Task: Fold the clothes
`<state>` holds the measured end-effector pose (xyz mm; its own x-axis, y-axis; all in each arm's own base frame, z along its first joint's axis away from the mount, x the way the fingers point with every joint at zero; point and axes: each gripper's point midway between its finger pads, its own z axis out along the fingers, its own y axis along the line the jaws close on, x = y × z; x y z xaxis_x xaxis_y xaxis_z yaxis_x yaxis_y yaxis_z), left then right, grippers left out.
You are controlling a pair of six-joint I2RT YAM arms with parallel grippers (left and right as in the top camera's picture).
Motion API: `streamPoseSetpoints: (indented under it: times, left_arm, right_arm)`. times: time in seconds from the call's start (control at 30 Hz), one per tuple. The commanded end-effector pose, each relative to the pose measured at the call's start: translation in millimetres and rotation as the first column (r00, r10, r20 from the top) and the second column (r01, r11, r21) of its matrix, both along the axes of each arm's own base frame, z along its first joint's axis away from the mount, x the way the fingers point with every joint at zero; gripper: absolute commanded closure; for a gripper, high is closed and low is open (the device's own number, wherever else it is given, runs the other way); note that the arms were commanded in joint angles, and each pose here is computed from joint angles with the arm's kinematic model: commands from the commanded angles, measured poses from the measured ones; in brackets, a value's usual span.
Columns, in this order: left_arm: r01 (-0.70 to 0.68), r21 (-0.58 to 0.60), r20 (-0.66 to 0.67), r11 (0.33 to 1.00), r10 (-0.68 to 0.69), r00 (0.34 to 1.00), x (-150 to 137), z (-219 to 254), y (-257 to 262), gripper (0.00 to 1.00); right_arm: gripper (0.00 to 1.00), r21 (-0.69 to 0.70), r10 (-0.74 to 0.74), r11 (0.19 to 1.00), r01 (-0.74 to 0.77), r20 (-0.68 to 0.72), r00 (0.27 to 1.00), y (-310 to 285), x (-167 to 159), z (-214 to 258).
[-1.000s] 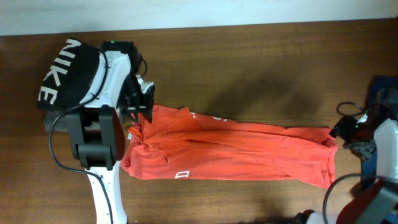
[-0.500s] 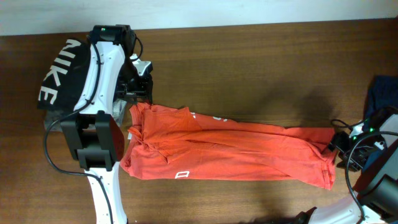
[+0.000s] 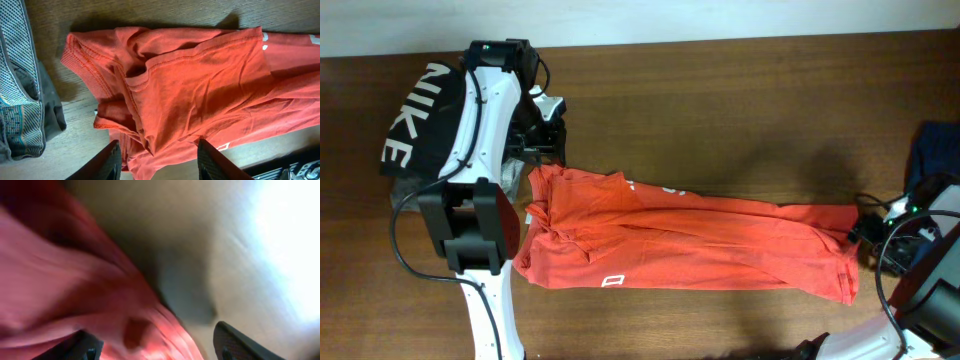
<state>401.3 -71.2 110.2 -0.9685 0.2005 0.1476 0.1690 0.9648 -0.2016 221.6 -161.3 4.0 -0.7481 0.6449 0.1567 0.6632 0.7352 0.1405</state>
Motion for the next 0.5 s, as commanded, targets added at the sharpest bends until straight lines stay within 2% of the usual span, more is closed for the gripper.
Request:
streamPoseSetpoints:
  times: [0.0,0.13,0.3,0.47]
  left_arm:
    - [-0.010,-0.024,0.048,1.000,0.011,0.999,3.6,17.1,-1.1,0.51]
    - [-0.010,-0.023,0.043,1.000,0.011,0.999,2.4,17.2,-0.9,0.51]
    - [-0.010,-0.022,0.033,1.000,0.011,0.999,-0.1,17.5,-0.7,0.51]
    - [-0.010,-0.023,0.045,1.000,0.011,0.999,2.6,17.5,-1.0,0.52]
  right_arm:
    - [0.26,0.114,0.114,0.984,-0.139,0.199,0.973,20.7,25.5,1.2]
    - [0.25,0.095,0.128,0.984,-0.150,0.211,0.969,13.8,24.6,0.2]
    - [0.25,0.120,0.070,0.988,-0.097,0.206,0.976,8.7,16.3,0.2]
    - [0.30,0.146,0.024,0.986,-0.083,0.371,0.928,-2.3,44.6,22.6]
